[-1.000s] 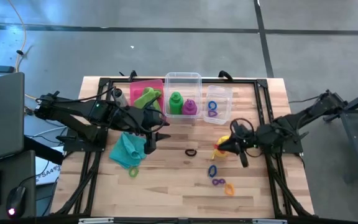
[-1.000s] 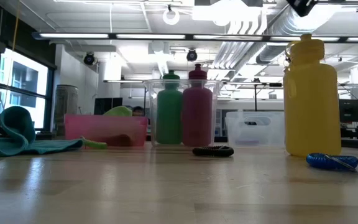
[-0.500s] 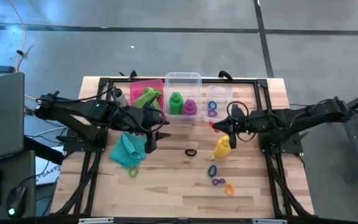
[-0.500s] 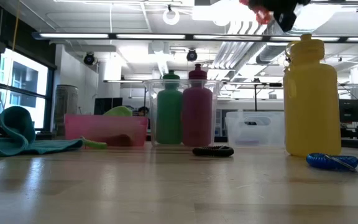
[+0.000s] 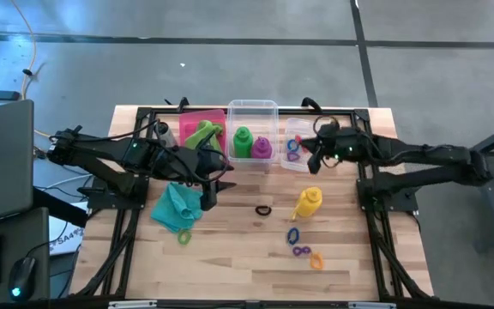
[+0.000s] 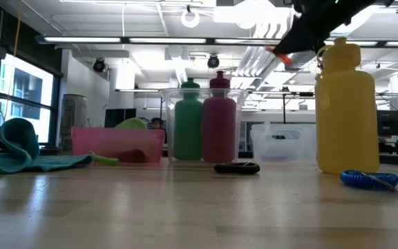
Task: Pick & Place Sports Items
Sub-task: Put the orange spring keychain into the right transparent bin, then put the yellow water bottle into the left transparent bin
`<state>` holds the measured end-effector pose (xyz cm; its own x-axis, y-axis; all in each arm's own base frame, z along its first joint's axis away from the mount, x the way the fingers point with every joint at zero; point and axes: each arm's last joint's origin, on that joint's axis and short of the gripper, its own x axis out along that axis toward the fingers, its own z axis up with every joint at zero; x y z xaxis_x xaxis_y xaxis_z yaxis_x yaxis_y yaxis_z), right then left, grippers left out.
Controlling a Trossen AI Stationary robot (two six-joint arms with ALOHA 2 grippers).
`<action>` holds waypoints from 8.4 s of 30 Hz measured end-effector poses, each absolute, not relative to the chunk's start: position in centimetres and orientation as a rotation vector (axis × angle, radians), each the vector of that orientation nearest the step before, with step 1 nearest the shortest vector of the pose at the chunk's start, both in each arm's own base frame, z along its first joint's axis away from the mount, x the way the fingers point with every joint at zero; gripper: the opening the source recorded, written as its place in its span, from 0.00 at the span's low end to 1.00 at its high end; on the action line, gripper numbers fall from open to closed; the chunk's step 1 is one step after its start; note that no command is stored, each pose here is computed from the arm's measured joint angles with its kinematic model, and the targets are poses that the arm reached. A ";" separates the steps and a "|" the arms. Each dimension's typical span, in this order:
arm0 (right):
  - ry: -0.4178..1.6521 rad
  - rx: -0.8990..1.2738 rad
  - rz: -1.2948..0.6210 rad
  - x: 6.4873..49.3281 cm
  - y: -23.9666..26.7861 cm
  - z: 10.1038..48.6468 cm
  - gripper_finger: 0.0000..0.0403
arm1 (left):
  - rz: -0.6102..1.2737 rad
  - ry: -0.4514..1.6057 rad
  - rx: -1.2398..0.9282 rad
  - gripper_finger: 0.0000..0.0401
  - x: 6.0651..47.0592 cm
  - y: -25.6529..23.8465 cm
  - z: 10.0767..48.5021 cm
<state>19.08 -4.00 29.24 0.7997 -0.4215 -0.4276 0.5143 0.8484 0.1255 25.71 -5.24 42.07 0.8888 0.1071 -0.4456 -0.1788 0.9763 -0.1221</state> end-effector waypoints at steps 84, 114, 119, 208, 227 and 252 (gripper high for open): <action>0.247 0.383 0.052 15.8 -4.6 32.2 0.27 | 0.163 0.427 -0.169 0.54 25.9 -4.8 42.3; 0.206 0.274 0.354 14.1 -0.4 33.4 0.76 | 0.170 0.404 -0.238 0.54 26.0 -4.8 42.5; 0.316 0.183 0.262 14.0 0.3 32.2 0.76 | 0.172 0.403 -0.247 0.54 26.0 -4.8 42.5; 0.843 0.086 0.024 16.7 5.0 26.2 0.76 | 0.235 0.386 -0.266 0.54 26.0 -4.6 42.5; 0.839 0.069 -0.029 16.7 4.9 26.1 0.76 | 0.233 0.387 -0.259 0.54 26.0 -4.6 42.5; 0.886 0.064 -0.035 17.4 5.1 25.4 0.51 | 0.233 0.388 -0.258 0.54 26.0 -4.6 42.5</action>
